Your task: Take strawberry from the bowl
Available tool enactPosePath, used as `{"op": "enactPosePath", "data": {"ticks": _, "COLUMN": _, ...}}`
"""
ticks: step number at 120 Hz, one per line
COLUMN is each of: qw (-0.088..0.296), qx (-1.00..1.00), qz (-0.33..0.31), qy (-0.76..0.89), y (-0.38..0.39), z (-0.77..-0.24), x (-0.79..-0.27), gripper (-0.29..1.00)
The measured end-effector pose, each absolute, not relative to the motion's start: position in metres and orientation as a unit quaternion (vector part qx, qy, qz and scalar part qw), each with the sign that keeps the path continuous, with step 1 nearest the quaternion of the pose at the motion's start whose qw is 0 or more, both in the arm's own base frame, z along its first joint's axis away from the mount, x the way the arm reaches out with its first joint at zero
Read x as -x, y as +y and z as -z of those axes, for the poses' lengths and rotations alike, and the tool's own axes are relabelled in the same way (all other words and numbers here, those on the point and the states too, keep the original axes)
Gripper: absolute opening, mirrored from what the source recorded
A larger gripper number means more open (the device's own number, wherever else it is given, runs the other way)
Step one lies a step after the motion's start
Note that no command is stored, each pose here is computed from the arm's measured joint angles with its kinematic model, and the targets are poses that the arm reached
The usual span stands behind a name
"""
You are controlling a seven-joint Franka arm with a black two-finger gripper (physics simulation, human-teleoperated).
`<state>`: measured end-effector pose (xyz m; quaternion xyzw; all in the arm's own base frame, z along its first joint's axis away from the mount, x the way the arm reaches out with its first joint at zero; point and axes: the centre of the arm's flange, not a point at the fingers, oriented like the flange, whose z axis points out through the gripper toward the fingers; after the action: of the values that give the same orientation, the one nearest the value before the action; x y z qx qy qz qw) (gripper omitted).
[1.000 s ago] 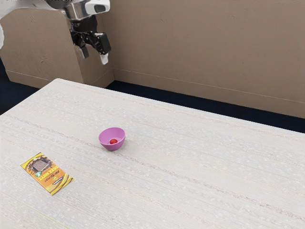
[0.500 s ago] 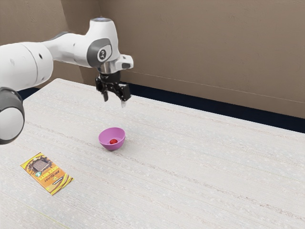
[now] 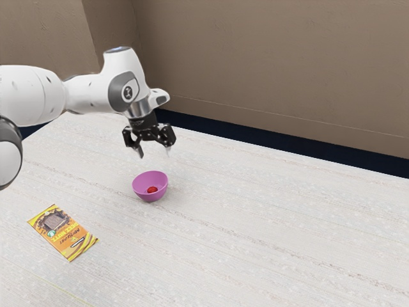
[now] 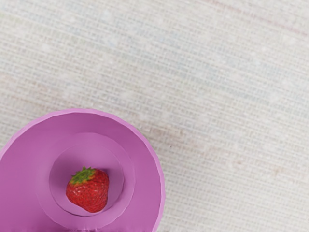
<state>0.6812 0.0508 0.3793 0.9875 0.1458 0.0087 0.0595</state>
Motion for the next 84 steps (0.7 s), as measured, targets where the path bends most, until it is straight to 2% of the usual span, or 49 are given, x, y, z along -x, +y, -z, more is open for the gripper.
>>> {"op": "enactPosePath", "data": {"ticks": 21, "qw": 0.062, "qx": -0.974, "qz": 0.013, "qy": 0.217, "y": 0.058, "z": -0.35, "x": -0.662, "gripper": 0.7}}
{"op": "enactPosePath", "data": {"ticks": 44, "qw": 0.072, "qx": -0.956, "qz": 0.005, "qy": 0.284, "y": 0.064, "z": -0.358, "x": -0.651, "gripper": 0.7}}
{"op": "enactPosePath", "data": {"ticks": 64, "qw": 0.067, "qx": -0.941, "qz": 0.025, "qy": 0.331, "y": 0.071, "z": -0.341, "x": -0.633, "gripper": 0.7}}
{"op": "enactPosePath", "data": {"ticks": 84, "qw": 0.061, "qx": -0.93, "qz": 0.031, "qy": 0.362, "y": 0.072, "z": -0.329, "x": -0.634, "gripper": 0.59}}
